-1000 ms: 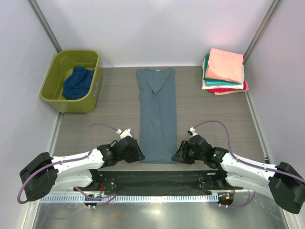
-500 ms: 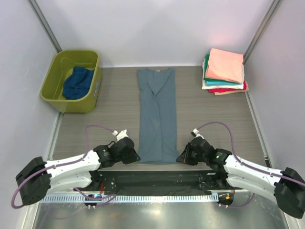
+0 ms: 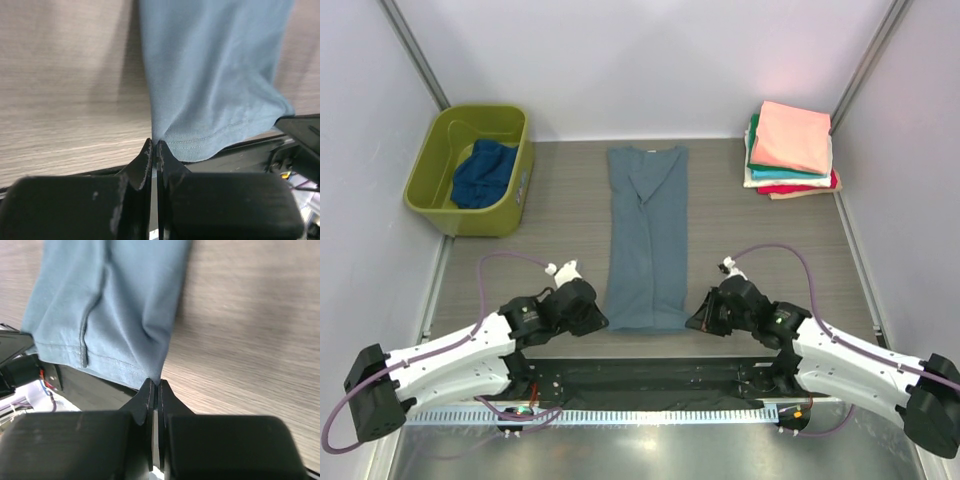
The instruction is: Fold and stack the t-shirts
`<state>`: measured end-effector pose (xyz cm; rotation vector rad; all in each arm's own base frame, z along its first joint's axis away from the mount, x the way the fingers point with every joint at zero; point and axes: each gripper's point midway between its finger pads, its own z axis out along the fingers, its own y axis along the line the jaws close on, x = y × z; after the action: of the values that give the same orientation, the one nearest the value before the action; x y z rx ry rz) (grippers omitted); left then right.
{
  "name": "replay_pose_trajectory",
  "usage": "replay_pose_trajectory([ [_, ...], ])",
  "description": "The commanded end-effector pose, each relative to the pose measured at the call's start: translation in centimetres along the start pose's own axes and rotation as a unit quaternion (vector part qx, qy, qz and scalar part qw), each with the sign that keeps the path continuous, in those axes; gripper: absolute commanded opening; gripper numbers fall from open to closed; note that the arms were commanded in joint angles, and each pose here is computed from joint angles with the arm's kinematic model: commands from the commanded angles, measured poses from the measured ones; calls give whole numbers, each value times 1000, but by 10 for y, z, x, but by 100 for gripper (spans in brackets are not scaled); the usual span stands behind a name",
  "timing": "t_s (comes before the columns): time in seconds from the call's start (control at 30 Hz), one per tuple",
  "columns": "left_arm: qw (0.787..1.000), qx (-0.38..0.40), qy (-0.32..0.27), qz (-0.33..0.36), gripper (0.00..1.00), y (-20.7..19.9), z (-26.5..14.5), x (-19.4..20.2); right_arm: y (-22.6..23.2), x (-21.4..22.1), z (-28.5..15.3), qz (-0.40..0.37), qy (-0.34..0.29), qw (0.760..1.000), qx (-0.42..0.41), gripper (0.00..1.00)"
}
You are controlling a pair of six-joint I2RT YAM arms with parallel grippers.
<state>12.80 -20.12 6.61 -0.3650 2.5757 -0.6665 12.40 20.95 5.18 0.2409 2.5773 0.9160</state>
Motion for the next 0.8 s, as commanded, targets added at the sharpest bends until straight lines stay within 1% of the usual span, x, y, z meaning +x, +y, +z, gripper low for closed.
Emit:
replay_pose_trajectory([
  [0.0, 997, -37, -54, 34, 0, -6, -16, -32, 27, -30, -11, -35, -41, 999, -3, 1],
  [0.03, 996, -31, -67, 39, 0, -20, -25, -44, 31, -40, -12, -40, -61, 997, 3, 1],
  [0.07, 995, -40, -83, 43, 0, -22, -27, -54, 36, -46, -13, -45, -68, 997, 1, 1],
  [0.1, 993, -51, -84, 59, 1, -26, -27, -60, 49, -55, -15, -58, -76, 995, -1, 1],
  [0.17, 993, -46, -95, 62, 0, -46, -35, -80, 60, -72, -17, -74, -99, 992, 4, 1],
  [0.2, 991, -55, -99, 68, 0, -46, -35, -91, 77, -86, -23, -82, -117, 990, -4, 1],
  [0.23, 991, -66, -95, 72, 0, -48, -28, -97, 78, -96, -20, -95, -123, 988, 9, 1],
  [0.27, 990, -53, -107, 71, 0, -63, -34, -113, 81, -108, -21, -101, -139, 985, 16, 1],
  [0.3, 989, -63, -112, 72, 0, -61, -32, -127, 96, -123, -28, -106, -157, 982, 8, 1],
  [0.33, 988, -71, -112, 74, 0, -64, -26, -137, 96, -138, -29, -109, -170, 979, 18, 1],
  [0.37, 988, -63, -124, 73, 0, -76, -30, -153, 93, -148, -23, -126, -171, 977, 36, 1],
  [0.4, 987, -62, -132, 74, 0, -82, -29, -166, 103, -163, -26, -136, -184, 973, 36, 1],
  [0.43, 984, -91, -128, 79, 0, -74, -17, -180, 100, -179, -26, -135, -194, 970, 48, 1],
  [0.47, 984, -82, -141, 76, 0, -87, -22, -199, 102, -193, -20, -149, -194, 968, 59, 1],
  [0.5, 983, -89, -141, 73, 0, -85, -19, -211, 103, -200, -17, -153, -192, 967, 62, 1],
  [0.53, 983, -104, -128, 78, 0, -81, -4, -217, 99, -213, -16, -157, -197, 965, 72, 1],
  [0.57, 984, -92, -135, 78, 0, -92, -5, -230, 99, -223, -7, -158, -195, 965, 80, 1],
  [0.6, 984, -87, -133, 80, 0, -95, 3, -237, 98, -230, -4, -159, -194, 965, 83, 1],
  [0.7, 984, -95, -131, 77, 0, -97, 22, -261, 93, -252, 13, -160, -191, 963, 98, 1],
  [0.73, 983, -100, -130, 76, 0, -93, 27, -269, 91, -257, 16, -158, -190, 964, 101, 1],
  [0.77, 984, -114, -118, 74, 0, -86, 43, -271, 92, -269, 16, -155, -199, 963, 99, 1],
])
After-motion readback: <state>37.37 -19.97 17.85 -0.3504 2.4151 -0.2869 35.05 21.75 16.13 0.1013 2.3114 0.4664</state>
